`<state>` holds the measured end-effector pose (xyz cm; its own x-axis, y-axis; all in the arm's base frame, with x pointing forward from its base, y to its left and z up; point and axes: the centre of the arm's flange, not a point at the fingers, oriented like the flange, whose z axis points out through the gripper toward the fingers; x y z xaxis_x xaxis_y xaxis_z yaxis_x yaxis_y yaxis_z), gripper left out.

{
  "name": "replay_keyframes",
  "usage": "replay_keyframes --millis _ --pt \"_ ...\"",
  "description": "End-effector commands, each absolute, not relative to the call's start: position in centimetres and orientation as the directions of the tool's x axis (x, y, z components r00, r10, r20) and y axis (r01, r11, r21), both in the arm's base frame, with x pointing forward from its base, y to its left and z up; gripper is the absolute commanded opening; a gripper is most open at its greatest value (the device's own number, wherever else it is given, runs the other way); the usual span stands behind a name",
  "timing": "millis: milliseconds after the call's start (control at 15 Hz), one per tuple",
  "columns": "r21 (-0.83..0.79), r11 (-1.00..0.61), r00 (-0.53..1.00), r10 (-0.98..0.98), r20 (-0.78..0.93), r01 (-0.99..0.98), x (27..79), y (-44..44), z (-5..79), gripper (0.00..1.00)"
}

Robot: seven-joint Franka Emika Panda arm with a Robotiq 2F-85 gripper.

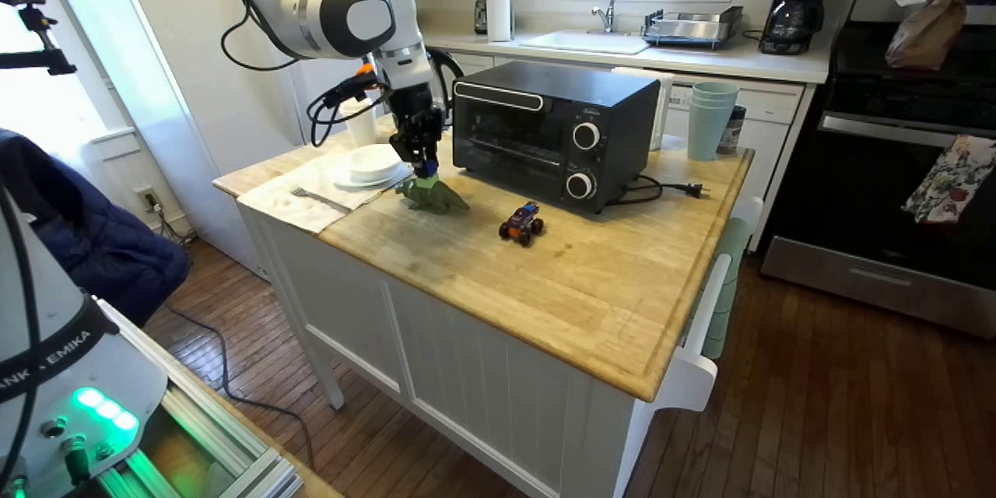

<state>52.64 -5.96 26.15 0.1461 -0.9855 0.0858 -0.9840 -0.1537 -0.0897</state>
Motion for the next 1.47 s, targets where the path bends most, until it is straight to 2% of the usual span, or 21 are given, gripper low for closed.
replay_keyframes --millis 0,400,467,600,867,1400 --pt "-0.089 -0.133 0.126 -0.989 0.081 -0.987 52.0 -5.7 25.5 0.12" --pt "-0.08 -0.142 0.136 -0.987 0.081 -0.987 52.0 -6.5 25.3 0.14" --pt "-0.08 -0.143 0.137 -0.987 0.081 -0.986 52.0 -6.5 25.3 0.62" --pt "-0.077 -0.144 0.138 -0.987 0.08 -0.987 52.0 -6.5 25.2 0.69" --pt "-0.069 -0.142 0.137 -0.988 0.078 -0.987 51.8 -6.6 24.9 0.98" --pt "-0.101 -0.165 0.155 -0.983 0.095 -0.981 51.8 -6.3 27.0 1.0"
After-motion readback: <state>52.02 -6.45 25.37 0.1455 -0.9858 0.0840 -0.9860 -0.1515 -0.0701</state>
